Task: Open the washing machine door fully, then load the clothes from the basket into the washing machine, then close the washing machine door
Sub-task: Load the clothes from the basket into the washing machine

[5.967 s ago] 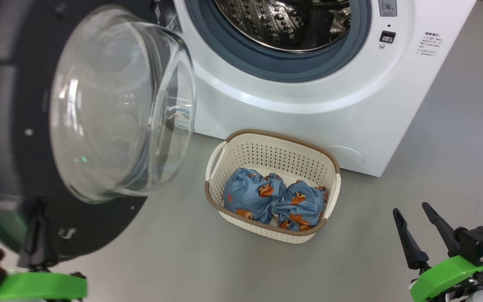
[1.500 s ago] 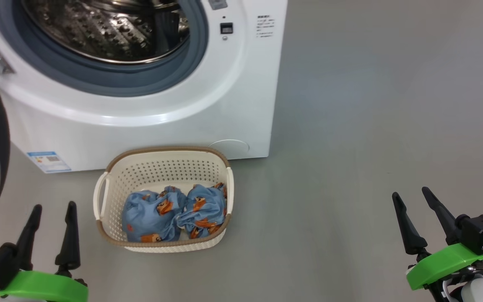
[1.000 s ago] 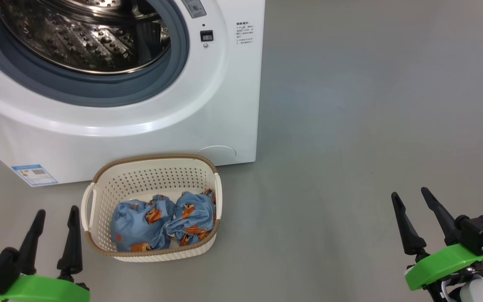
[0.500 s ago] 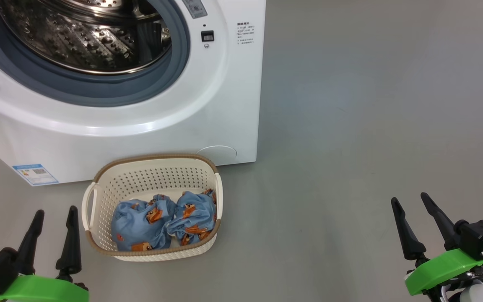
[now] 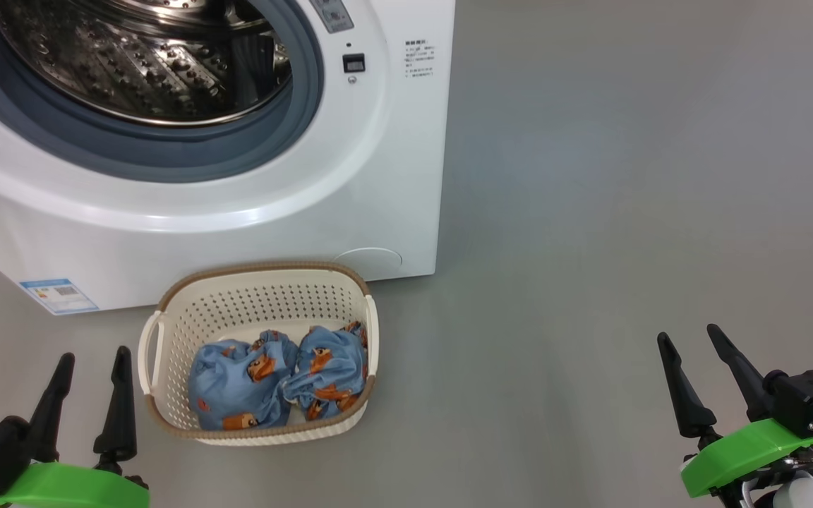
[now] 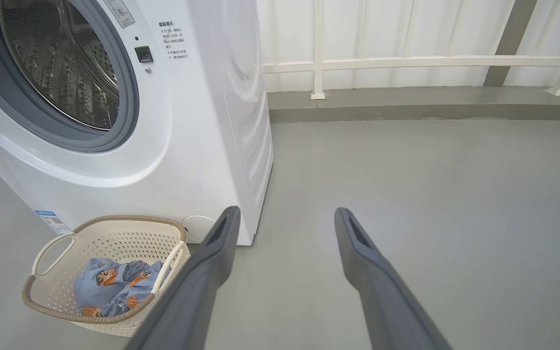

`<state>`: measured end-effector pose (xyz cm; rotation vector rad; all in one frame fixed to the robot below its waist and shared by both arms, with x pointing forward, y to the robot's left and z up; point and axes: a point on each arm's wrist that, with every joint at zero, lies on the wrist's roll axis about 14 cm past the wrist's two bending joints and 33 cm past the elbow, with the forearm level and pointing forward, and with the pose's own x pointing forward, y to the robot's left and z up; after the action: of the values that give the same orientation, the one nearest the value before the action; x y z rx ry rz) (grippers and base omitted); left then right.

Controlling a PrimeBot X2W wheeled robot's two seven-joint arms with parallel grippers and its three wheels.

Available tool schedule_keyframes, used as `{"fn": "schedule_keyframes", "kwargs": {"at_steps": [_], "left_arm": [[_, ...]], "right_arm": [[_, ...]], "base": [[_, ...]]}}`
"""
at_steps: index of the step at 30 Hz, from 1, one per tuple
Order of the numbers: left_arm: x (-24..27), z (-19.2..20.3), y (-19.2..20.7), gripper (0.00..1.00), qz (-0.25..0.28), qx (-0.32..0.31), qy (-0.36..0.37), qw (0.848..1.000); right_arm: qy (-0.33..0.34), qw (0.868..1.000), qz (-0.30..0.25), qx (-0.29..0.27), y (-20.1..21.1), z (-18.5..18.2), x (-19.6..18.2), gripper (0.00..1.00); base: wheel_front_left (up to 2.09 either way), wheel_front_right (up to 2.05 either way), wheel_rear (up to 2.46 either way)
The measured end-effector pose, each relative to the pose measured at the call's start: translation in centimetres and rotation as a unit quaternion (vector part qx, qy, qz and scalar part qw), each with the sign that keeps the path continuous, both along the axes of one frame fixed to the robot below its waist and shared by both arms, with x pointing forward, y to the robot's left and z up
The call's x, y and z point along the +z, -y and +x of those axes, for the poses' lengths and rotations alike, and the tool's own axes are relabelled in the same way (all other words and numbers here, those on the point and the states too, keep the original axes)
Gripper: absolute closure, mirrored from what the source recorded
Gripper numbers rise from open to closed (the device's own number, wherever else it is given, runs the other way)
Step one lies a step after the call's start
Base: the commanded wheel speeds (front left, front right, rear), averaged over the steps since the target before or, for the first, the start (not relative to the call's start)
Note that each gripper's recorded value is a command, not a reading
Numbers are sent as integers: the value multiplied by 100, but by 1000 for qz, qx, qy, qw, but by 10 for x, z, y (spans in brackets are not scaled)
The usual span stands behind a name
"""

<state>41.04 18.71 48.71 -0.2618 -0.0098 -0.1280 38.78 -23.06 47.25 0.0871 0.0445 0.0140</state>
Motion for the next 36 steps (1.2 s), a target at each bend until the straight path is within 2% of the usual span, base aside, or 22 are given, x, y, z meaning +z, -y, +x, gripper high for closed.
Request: {"fn": "schedule_keyframes", "kwargs": {"at_steps": [16,36], "left_arm": [[-4,1,-6,0,-2,10,-5,1000],[-20,-1,-6,0,-8,15,-29,999]], "right_arm": [[-4,1000,3,5,-5,3,-4,0],[-7,1000,3,10,-8,8,-6,0]], "base": [[102,-126,24],[7,-7,0]]}}
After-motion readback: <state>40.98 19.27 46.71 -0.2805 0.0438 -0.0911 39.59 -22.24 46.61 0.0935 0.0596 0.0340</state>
